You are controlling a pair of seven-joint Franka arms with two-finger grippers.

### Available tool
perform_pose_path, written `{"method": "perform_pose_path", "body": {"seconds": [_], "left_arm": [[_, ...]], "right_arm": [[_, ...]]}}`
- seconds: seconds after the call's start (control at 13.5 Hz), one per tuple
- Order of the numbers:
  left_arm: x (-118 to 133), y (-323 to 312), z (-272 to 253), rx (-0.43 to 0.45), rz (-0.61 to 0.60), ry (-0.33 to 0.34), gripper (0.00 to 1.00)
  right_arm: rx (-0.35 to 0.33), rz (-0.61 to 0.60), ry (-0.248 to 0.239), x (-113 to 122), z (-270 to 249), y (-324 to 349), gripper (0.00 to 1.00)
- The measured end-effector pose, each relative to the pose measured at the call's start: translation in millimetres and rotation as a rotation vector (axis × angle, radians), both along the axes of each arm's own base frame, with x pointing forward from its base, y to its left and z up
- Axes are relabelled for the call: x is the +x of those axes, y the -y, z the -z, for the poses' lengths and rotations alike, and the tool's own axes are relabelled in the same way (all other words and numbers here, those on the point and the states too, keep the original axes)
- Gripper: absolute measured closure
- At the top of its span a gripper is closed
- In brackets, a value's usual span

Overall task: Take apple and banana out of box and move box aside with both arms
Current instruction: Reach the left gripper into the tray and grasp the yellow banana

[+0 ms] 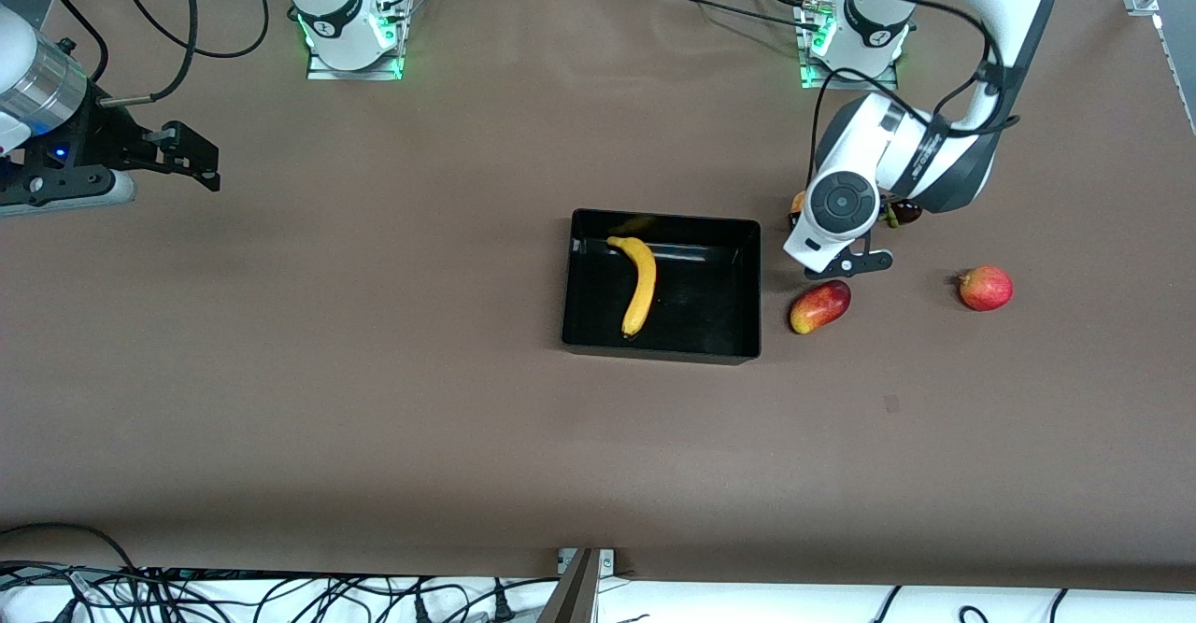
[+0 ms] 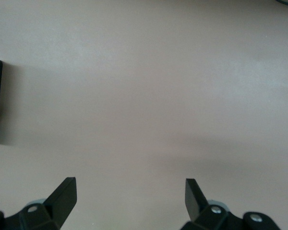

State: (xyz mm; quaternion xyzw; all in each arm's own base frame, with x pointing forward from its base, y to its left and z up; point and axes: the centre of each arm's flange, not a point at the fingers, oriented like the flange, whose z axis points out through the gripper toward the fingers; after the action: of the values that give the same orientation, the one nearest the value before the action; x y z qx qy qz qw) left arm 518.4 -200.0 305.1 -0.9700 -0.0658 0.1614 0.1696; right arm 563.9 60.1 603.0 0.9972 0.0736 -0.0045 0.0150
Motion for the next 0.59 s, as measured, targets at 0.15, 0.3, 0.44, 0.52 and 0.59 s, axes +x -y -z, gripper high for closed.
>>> {"method": "perform_pose_path", "body": {"seconds": [0.15, 0.3, 0.44, 0.52, 0.59], "left_arm": [[25, 32, -57, -0.089, -0.018, 0.073, 0.0], [42, 55, -79, -0.2, -0.056, 0.091, 0.0], [51, 93, -59, -0.246, -0.029, 0.064, 0.0], [52, 119, -37, -0.262, 0.001, 0.061, 0.0], [54, 147, -10, -0.296, 0.03, 0.089, 0.0]], "right_arm": [[0.0, 0.0, 0.0, 0, 0, 0, 0.0], [0.0, 0.0, 0.0, 0, 0, 0, 0.0], [0.0, 0.0, 0.0, 0, 0, 0, 0.0], [0.0, -0.001, 0.0, 0, 0, 0, 0.0], [0.0, 0.0, 0.0, 0, 0, 0, 0.0]]}}
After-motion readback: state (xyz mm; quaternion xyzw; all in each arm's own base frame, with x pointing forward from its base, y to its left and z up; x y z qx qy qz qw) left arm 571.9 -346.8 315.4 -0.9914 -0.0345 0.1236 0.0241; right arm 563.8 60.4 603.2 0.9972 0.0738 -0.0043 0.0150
